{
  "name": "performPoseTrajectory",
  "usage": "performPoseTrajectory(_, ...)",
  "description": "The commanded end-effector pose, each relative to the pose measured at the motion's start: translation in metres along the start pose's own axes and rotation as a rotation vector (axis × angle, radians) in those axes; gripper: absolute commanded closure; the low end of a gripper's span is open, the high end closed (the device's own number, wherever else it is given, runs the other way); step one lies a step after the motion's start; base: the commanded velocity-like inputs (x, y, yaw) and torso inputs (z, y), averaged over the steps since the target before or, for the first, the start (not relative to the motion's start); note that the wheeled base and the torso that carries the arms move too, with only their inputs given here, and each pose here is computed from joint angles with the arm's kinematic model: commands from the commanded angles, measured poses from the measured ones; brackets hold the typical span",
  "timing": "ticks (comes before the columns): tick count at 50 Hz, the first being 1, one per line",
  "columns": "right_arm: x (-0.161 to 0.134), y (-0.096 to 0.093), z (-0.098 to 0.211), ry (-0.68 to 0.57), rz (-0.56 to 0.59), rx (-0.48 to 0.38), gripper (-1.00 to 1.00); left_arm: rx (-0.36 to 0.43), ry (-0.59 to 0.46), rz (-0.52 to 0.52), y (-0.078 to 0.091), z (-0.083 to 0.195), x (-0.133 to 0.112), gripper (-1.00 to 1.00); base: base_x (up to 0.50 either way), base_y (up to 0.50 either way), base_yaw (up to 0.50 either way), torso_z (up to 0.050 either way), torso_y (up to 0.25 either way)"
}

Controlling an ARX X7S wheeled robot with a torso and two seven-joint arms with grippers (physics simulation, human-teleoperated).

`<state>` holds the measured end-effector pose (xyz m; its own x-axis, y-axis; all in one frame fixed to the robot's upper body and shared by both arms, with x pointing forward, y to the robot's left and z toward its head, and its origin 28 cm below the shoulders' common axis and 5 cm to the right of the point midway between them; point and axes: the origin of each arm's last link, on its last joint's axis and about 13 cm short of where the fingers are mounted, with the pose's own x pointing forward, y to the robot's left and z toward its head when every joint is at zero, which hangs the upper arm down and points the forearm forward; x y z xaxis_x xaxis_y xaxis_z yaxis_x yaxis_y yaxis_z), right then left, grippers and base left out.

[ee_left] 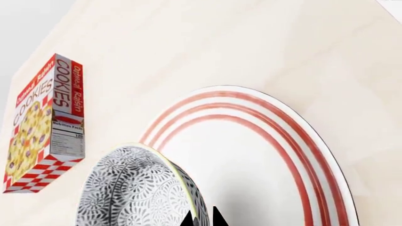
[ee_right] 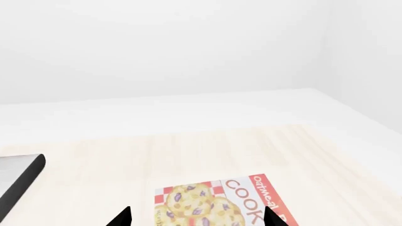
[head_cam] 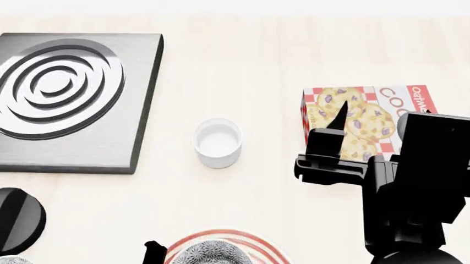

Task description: Pick the akita bowl on the stove and place it on the plate.

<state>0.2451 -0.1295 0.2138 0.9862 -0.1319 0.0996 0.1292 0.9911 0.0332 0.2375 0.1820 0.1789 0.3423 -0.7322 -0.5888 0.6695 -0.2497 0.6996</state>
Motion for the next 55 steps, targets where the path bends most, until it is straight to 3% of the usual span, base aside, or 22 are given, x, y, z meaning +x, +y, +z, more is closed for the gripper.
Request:
performPoseTrajectory(1,0.001,-0.001,0.0,-0.01,-0.005,0.02,-1.0,0.01,-0.01,0.029,0.004,0.002,0.001,1.0,0.0,0.0,0.0,0.0,0.0)
performPoseTrajectory(33,0.001,-0.001,0.0,-0.01,-0.005,0.019,-1.0,-0.005,-0.019,0.039,-0.004,-0.001,0.007,1.0,0.0,0.0,0.0,0.0,0.0)
performPoseTrajectory(34,0.001,-0.001,0.0,-0.01,-0.004,0.019,-1.0,-0.007,-0.019,0.038,-0.004,-0.001,0.007,-1.0,0.0,0.0,0.0,0.0,0.0)
performPoseTrajectory(55,0.001,-0.001,0.0,-0.009,-0.005,0.019,-1.0,-0.022,-0.031,0.055,-0.005,0.0,0.008,-1.0,0.0,0.0,0.0,0.0,0.0)
